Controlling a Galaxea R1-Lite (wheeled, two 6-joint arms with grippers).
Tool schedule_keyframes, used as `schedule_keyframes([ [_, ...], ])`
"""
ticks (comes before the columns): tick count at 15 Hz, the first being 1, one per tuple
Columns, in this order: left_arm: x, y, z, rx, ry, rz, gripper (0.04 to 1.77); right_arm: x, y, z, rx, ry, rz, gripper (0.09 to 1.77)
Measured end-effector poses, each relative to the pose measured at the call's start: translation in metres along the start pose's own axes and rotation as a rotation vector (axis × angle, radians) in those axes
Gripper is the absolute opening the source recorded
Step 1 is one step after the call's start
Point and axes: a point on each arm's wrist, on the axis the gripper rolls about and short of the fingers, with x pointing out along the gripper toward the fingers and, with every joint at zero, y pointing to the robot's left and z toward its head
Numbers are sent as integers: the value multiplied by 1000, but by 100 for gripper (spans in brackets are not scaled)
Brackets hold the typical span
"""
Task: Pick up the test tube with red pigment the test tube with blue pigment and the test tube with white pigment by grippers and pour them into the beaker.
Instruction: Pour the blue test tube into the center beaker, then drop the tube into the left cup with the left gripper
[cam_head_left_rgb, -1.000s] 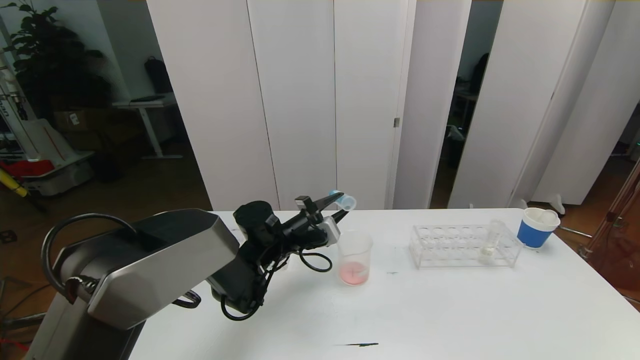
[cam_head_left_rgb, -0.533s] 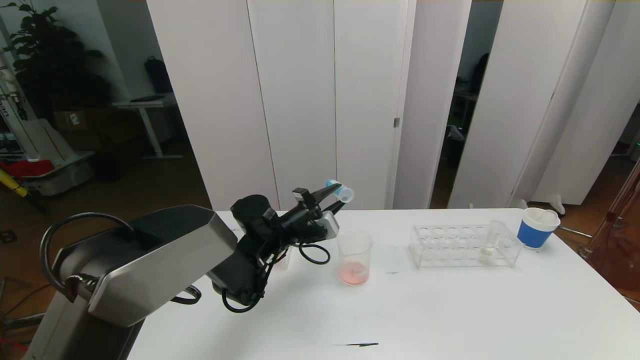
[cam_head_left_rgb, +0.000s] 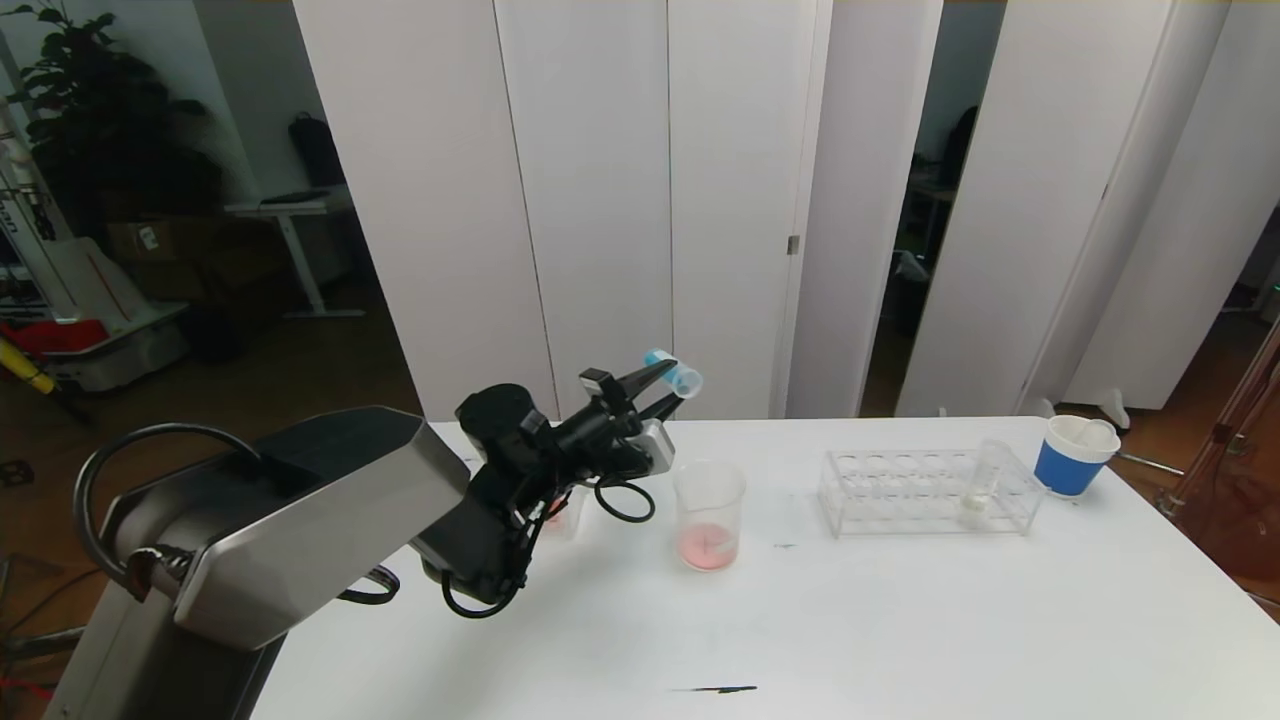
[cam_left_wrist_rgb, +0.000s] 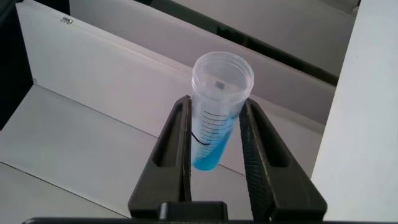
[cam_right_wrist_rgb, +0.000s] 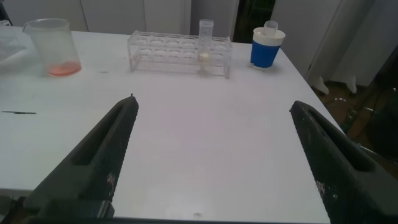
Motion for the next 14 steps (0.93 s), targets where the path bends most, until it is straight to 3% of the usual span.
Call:
schedule_keyframes([
  [14,-1,11,-1,80,2,22,57,0,0,0,0,0,0,175],
])
